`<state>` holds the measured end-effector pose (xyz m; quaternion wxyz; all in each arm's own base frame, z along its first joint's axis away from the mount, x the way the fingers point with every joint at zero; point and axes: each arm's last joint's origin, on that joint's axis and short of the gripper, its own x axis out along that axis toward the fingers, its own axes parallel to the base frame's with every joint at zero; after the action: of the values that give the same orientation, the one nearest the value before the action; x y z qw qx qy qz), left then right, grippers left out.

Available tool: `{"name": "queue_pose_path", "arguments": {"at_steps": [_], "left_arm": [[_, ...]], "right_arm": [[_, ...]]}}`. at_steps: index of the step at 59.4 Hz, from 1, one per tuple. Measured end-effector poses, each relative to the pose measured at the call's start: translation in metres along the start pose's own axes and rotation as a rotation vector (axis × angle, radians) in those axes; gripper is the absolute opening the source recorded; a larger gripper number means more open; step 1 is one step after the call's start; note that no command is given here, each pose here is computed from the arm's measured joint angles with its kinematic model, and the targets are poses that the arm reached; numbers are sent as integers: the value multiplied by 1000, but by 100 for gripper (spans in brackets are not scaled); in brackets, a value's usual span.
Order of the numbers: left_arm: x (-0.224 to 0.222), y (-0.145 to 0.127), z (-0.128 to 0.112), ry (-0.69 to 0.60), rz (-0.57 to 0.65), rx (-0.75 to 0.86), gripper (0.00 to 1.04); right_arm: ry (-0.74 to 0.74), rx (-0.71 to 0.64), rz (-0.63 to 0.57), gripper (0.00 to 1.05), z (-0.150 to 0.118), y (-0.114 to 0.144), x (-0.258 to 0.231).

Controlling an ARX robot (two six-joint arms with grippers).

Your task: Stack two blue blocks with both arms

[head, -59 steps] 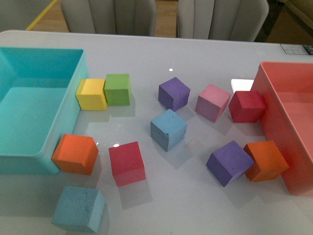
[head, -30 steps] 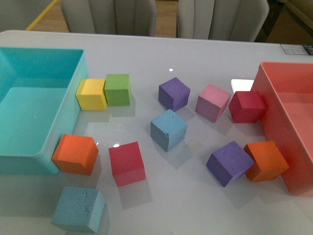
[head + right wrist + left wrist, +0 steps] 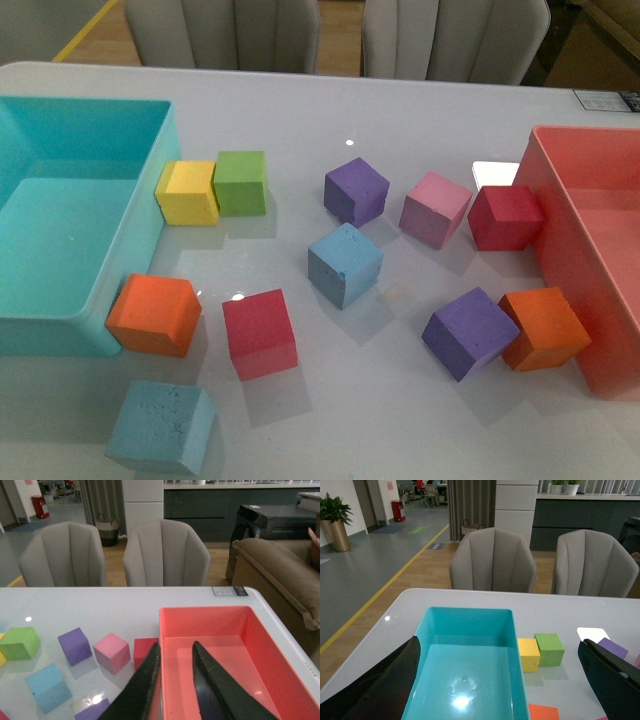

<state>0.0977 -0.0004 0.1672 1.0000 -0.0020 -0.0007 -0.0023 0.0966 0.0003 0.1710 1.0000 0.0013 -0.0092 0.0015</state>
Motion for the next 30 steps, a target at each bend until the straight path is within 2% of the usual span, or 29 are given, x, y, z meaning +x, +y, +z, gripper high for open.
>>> {"name": "queue_pose_path", "arguments": {"at_steps": [5, 8, 11, 13, 15, 20, 23, 30], "left_arm": [[0, 0, 0, 0, 0, 0, 96], [0, 0, 0, 18, -16, -1, 96], [0, -2, 0, 213, -119, -31, 96], [2, -6, 0, 395, -204, -73, 96], [4, -10, -4, 504, -236, -87, 96], [13, -22, -21, 653, -289, -84, 96], [20, -30, -28, 690, -315, -77, 96], [38, -44, -45, 745, -310, -92, 96]], "right_arm": [[0, 0, 0, 41, 0, 0, 0], [0, 0, 0, 55, 0, 0, 0], [-1, 0, -1, 65, 0, 0, 0], [-1, 0, 1, 71, 0, 0, 0], [-1, 0, 0, 76, 0, 0, 0], [-1, 0, 0, 91, 0, 0, 0], [-1, 0, 0, 97, 0, 0, 0], [-1, 0, 0, 96, 0, 0, 0]]}}
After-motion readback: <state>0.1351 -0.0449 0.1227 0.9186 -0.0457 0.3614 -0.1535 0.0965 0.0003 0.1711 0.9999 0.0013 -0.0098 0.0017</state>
